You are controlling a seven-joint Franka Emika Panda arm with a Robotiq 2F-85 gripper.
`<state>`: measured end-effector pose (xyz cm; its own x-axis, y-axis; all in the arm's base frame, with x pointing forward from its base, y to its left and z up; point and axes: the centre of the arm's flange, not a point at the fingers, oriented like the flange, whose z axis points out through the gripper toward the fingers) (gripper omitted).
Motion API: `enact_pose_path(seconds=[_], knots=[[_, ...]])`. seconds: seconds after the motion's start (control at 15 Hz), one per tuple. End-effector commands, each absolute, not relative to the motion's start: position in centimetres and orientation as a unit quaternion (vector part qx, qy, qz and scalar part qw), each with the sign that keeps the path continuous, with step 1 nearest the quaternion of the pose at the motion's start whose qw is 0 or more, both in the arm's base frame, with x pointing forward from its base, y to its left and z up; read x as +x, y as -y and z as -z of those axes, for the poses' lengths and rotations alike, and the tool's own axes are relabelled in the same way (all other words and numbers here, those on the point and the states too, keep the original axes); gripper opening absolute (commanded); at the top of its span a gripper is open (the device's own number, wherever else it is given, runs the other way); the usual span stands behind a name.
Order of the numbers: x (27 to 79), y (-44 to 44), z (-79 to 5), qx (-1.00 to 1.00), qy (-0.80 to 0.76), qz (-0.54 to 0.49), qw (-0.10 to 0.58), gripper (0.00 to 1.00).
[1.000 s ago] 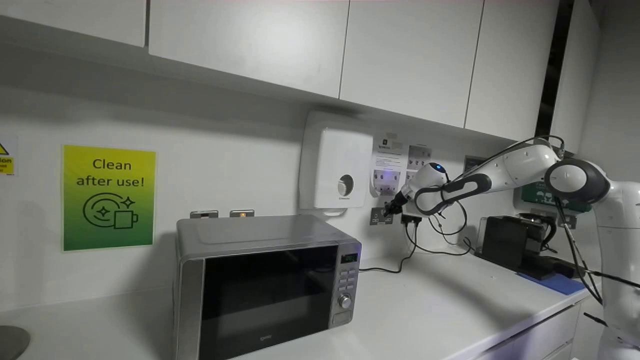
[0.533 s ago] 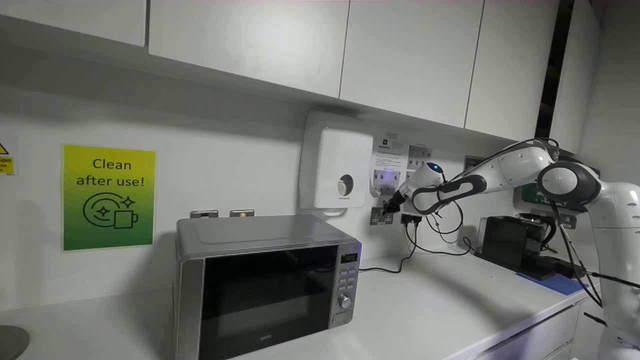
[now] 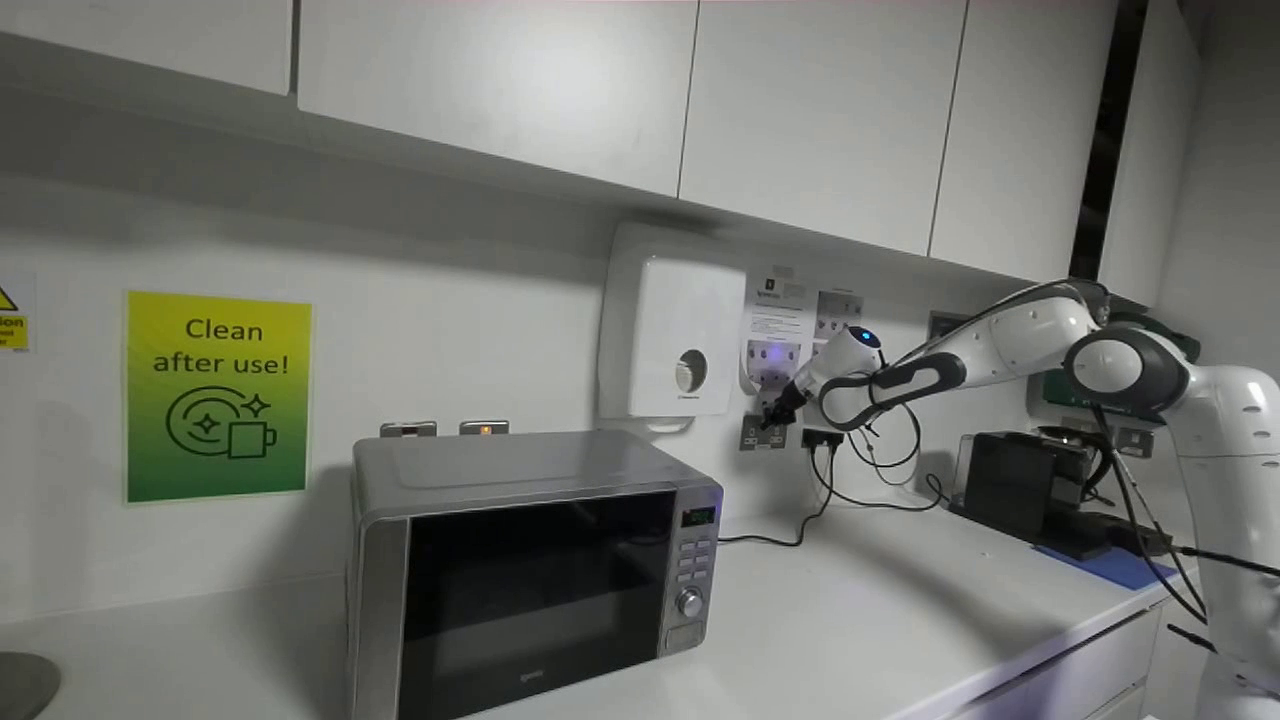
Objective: Flip the switch of the socket on the left
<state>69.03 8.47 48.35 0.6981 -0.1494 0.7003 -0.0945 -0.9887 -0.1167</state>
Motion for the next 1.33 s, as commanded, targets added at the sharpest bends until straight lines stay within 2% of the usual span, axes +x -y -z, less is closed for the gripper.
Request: enact_pose_path(seconds=[0.0, 1.27], knots=[[70.3, -9.3, -48.8, -0.915, -0.072, 0.397, 0.029, 0.00], [72.3, -9.1, -48.1, -0.918, -0.103, 0.384, 0.016, 0.00]])
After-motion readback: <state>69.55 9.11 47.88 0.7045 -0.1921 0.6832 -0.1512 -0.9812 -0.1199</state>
